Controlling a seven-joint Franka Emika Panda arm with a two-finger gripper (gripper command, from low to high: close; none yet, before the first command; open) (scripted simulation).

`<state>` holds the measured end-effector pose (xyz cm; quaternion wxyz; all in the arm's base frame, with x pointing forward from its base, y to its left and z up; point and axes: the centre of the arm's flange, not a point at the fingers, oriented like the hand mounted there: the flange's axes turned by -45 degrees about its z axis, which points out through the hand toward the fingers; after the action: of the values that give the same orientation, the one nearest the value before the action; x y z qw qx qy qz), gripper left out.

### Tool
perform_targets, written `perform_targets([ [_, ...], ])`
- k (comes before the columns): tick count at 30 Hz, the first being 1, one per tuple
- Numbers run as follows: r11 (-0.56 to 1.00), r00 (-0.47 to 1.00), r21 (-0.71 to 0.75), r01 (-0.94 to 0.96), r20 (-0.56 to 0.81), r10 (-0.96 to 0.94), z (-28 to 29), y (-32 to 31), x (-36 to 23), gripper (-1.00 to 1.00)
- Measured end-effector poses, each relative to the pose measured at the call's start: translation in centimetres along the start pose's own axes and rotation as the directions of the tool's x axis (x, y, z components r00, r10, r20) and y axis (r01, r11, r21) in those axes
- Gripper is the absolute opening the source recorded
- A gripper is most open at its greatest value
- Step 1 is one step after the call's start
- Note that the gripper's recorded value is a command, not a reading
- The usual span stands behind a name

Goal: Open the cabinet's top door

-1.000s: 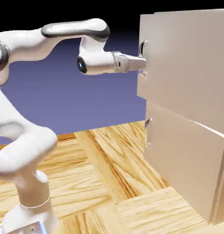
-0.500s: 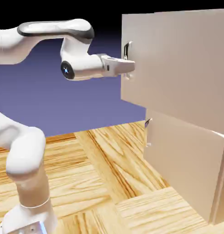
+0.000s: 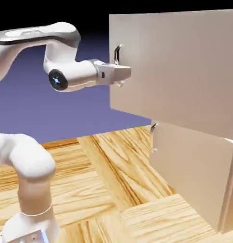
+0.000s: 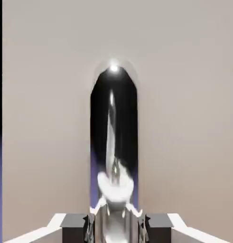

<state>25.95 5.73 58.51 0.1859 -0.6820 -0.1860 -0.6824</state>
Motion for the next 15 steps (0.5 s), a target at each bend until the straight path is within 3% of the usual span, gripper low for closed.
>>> perform_targets([
  [15, 0.992, 1.000, 0.129, 0.000, 0.000, -0.001, -5.7, 2.3, 0.0, -1.00],
])
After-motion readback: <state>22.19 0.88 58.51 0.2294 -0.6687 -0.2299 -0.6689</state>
